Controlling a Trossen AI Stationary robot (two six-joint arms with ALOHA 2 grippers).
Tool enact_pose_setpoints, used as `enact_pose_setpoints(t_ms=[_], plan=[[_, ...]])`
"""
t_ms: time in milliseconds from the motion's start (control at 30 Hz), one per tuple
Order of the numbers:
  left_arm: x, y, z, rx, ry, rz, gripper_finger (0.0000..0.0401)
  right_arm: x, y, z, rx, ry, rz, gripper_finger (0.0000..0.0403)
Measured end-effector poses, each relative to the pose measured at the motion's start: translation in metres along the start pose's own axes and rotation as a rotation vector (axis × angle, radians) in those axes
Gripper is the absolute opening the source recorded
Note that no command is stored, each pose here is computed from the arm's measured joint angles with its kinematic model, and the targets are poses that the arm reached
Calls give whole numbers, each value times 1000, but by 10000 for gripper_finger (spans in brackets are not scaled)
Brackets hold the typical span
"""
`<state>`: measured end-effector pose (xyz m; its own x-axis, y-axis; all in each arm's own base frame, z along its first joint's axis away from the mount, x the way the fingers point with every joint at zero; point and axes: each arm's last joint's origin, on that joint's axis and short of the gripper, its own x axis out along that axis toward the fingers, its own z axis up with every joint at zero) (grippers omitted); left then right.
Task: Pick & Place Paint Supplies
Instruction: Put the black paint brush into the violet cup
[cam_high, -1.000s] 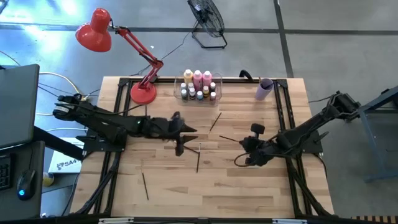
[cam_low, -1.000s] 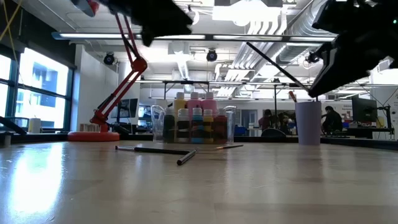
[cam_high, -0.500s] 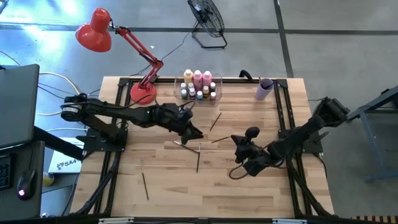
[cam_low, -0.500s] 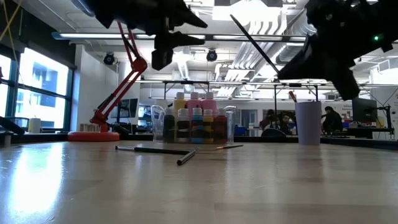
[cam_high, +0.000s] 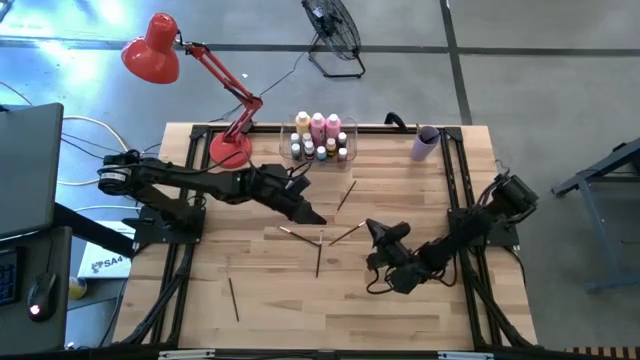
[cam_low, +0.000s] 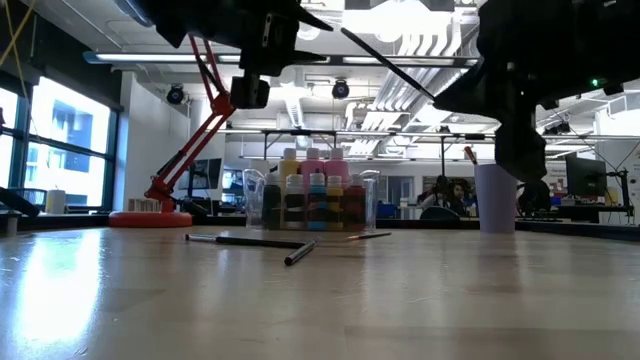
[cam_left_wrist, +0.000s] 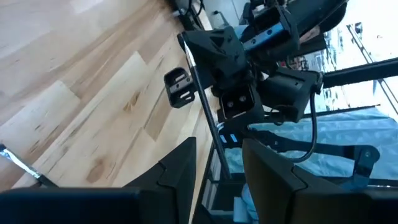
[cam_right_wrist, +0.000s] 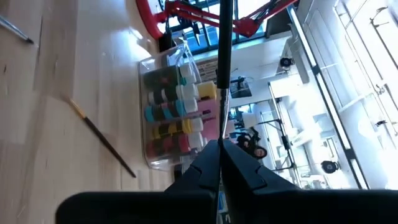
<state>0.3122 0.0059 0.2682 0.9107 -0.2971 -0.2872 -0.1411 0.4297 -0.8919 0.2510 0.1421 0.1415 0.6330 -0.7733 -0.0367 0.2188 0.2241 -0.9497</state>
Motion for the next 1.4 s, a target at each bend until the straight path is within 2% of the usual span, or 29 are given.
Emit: enact_pose_setpoints(t_ms=[300, 467, 633, 1000, 1400], plan=[[23, 19, -6, -58, 35, 41, 129, 1, -8, 16, 37, -25, 16, 3], [35, 17, -5, -66, 48, -72, 129, 3, -8, 18, 43, -43, 34, 3], [37, 13, -4, -49, 29, -132, 129, 2, -7, 19, 39, -79, 66, 3], [39, 13, -7, -52, 32, -122, 129, 3, -7, 19, 37, -75, 65, 3], [44, 6, -22, -42, 1, -100, 129, 3, -7, 19, 34, -80, 69, 3]])
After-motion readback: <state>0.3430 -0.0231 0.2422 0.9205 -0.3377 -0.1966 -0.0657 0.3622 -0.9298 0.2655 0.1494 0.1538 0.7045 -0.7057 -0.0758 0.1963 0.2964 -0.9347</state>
